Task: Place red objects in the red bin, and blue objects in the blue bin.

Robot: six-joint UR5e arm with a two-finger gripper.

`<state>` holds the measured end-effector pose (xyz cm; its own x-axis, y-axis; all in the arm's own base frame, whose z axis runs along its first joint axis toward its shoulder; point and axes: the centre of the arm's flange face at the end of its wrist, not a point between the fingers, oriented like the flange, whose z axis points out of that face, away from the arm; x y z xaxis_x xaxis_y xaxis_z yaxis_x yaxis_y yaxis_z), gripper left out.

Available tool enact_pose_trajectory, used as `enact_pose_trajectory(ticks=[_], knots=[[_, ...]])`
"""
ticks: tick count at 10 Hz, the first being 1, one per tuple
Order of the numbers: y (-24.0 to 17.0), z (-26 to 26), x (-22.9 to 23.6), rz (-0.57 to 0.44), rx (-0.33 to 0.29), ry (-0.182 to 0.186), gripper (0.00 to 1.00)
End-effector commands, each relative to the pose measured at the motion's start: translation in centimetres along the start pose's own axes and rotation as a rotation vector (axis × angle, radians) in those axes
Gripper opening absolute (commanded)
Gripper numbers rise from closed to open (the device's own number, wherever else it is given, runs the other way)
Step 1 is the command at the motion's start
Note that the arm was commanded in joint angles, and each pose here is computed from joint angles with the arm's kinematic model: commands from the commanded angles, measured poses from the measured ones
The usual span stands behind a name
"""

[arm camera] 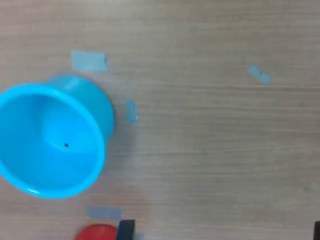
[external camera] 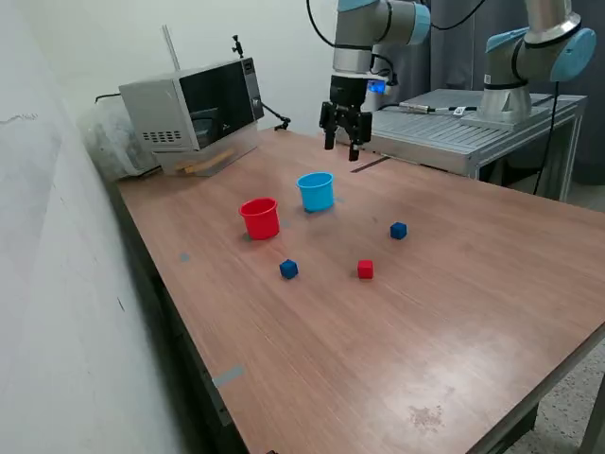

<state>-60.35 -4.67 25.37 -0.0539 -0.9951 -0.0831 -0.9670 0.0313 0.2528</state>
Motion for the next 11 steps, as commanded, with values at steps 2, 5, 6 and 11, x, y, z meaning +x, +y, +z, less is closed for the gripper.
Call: enact_pose_trajectory(ticks=[2, 5, 6, 11], knots=[[-5.4, -3.6, -1.1, 0.156, -0.111, -0.007, 1.0], [-6.7, -6.7, -2.3, 0.156, -0.201, -0.026, 1.0], [-7.1, -6.4, -2.2, 0.088, -0.192, -0.038, 1.0], [-7.1, -6.5, -1.9, -0.004, -0.197, -0.02, 1.0]])
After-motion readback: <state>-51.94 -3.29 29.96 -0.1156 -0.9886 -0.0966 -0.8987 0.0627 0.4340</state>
